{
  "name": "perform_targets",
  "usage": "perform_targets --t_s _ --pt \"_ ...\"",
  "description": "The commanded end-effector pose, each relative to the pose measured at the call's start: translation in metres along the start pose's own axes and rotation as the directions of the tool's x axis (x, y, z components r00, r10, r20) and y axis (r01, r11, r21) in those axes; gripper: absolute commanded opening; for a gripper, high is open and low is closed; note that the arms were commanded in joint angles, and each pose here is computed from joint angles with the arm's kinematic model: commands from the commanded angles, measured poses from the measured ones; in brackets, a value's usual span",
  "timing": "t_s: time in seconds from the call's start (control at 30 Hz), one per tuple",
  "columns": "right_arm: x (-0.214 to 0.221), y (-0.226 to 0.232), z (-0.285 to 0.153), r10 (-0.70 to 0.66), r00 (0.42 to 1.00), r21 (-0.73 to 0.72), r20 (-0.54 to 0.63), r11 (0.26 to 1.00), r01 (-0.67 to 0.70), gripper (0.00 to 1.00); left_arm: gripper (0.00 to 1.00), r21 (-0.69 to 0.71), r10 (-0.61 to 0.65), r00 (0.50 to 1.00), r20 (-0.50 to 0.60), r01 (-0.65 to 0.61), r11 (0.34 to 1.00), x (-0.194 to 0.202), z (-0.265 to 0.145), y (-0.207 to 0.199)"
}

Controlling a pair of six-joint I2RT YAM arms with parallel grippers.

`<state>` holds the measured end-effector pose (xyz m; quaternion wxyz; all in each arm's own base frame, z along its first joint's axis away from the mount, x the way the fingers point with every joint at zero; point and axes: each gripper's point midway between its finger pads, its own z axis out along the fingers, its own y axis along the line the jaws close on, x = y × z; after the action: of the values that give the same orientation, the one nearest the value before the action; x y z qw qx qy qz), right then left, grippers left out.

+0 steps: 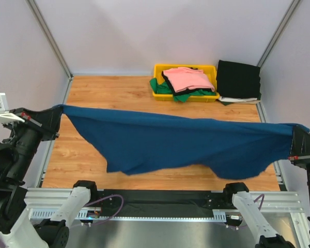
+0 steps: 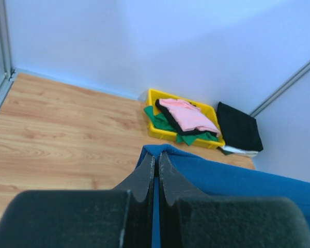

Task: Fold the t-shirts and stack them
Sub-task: Flatten the tshirt out

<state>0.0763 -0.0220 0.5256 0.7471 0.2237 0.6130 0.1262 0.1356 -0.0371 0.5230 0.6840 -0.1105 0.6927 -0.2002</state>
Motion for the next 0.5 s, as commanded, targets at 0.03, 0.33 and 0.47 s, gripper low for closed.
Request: perform_targets --t_s 0.03,0.33,0.47 --pt "0.007 -0.002 0.058 -0.114 0.992 0.094 -0.059 0.988 0.119 0.00 0.00 -0.113 0.078 0.991 -0.113 -0.091 0.989 0.012 0.050 0.025" --pt "0.143 -0.025 0.218 -0.166 0.912 0.205 -0.376 0.945 0.256 0.00 0.09 -0.211 -0.003 0.894 -0.449 -0.103 0.972 0.100 0.187 0.082" --pt "0.234 -0.060 0.231 -0.104 0.781 0.268 -0.615 0.904 0.332 1.00 0.69 -0.244 -0.147 0.691 -0.708 -0.044 0.969 0.199 0.231 0.128"
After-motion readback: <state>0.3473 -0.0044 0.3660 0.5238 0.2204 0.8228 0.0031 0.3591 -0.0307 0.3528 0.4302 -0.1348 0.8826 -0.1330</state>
